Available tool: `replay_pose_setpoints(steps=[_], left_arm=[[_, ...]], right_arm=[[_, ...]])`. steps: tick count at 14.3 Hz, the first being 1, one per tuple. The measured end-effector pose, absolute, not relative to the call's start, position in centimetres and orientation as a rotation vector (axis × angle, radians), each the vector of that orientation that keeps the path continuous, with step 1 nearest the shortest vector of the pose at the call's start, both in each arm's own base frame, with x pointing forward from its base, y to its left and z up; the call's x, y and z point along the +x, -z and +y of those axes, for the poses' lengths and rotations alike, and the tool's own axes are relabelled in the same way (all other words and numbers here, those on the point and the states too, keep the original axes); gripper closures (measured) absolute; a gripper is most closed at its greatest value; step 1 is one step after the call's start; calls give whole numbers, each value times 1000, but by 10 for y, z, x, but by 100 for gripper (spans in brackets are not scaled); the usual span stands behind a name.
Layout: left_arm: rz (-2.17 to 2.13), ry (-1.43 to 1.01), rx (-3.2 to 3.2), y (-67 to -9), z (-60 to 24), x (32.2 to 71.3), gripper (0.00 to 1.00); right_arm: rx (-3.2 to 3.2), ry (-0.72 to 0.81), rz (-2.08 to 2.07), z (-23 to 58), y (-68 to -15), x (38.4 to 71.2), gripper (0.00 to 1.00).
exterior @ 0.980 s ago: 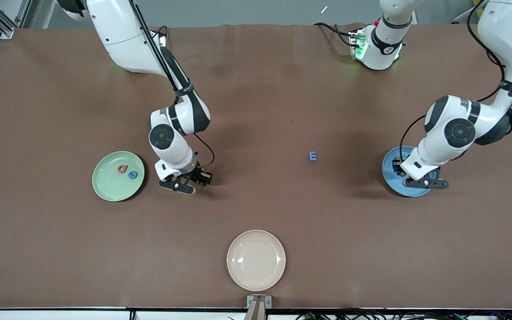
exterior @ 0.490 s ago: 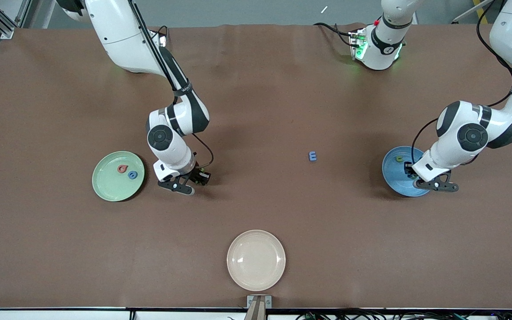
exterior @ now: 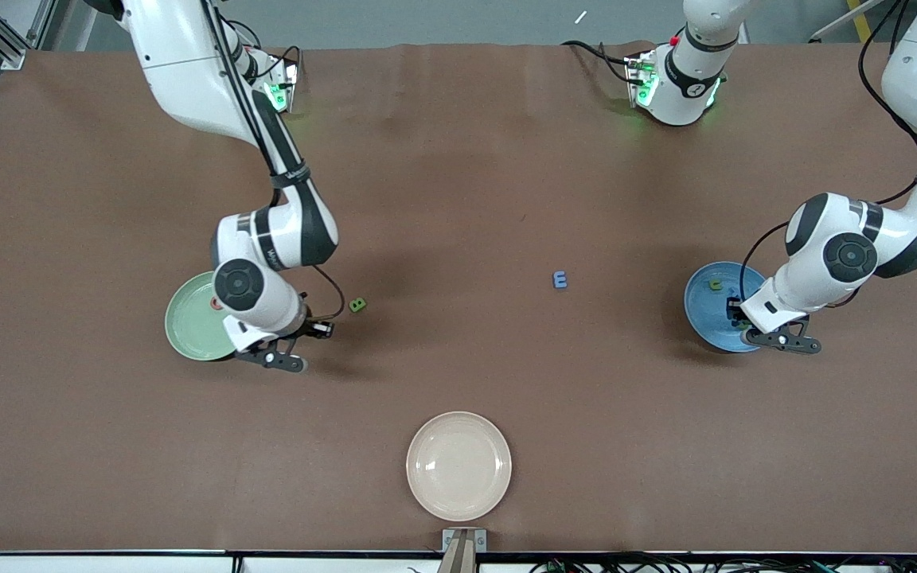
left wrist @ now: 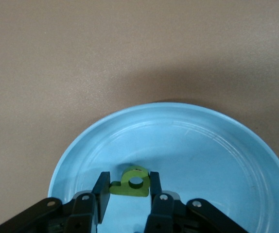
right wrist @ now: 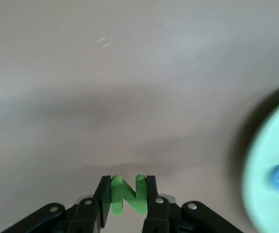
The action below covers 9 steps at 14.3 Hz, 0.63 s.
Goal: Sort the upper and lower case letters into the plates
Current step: 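Place the N in the green plate while the left gripper places its letter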
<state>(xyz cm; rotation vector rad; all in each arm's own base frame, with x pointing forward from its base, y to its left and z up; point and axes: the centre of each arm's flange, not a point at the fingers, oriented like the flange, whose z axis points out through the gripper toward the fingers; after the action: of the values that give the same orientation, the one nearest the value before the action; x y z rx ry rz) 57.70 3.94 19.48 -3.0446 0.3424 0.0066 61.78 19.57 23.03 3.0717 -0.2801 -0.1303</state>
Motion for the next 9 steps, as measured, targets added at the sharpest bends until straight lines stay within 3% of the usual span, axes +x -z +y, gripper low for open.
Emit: replay_pose_setpoints(steps=[5, 8, 9], left_arm=[[366, -11, -3037, -189, 41, 577, 63], [365, -7, -3036, -189, 42, 578, 63], [365, -3, -3035, -190, 42, 579, 58]], right_arm=[[3033, 198, -48, 82, -260, 633, 67], [3033, 214, 30, 6, -245, 627, 67], [3033, 205, 56, -18, -236, 622, 67]])
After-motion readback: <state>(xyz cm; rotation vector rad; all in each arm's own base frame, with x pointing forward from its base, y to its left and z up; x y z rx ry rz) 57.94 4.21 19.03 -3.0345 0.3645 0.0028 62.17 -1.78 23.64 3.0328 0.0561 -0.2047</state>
